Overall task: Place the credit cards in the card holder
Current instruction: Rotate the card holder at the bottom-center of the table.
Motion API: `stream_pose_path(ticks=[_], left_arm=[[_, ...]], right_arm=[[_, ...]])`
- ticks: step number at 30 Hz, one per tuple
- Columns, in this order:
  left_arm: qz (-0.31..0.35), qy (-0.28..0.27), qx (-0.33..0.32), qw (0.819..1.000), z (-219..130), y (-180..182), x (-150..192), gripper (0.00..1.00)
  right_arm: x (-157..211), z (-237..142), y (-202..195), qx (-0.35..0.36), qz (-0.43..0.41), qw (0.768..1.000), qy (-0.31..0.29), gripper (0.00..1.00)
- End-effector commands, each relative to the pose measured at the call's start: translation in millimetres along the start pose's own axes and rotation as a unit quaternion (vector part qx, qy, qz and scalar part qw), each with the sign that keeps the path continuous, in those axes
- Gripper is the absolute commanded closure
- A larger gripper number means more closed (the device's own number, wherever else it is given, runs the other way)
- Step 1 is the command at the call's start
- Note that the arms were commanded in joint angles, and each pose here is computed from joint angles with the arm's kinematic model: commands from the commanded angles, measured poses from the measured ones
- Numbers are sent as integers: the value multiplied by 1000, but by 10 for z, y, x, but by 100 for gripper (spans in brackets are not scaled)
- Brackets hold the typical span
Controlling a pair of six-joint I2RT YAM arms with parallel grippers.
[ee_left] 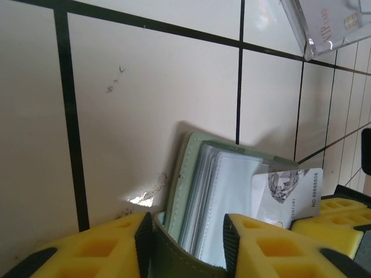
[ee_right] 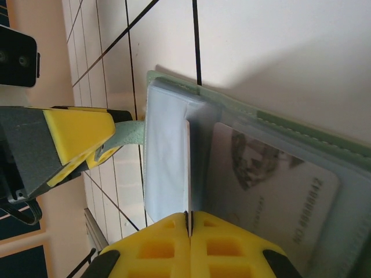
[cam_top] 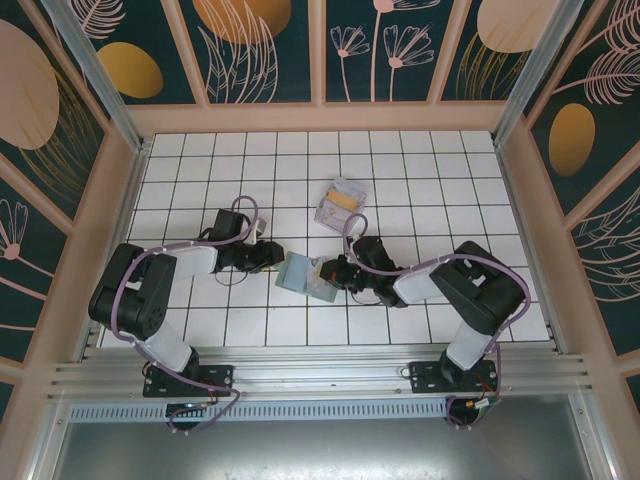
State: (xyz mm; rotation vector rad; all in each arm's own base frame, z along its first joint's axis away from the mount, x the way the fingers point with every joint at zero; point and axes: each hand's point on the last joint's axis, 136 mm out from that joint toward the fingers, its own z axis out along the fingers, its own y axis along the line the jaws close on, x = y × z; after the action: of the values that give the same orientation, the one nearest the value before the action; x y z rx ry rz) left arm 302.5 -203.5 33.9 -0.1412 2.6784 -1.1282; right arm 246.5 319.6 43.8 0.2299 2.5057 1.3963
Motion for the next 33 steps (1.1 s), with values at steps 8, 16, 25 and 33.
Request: stream_pose_path(ticks=[8,16,25,33], left_arm=[[-8,2,17,1000,-36,-22,128,84],[-1,-17,43,999,-176,-212,99,96],[1,-16,36,999,-194,-185,132,97],[-6,-5,17,1000,-132,-33,218,97]], right_arm=[[78,-14,-108,0,16,1000,-2,100],[81,-59,-250,19,23,999,-10,100],[93,-86,-287,28,28,999,-10,100],[92,-76,-302,34,30,999,-11,100]])
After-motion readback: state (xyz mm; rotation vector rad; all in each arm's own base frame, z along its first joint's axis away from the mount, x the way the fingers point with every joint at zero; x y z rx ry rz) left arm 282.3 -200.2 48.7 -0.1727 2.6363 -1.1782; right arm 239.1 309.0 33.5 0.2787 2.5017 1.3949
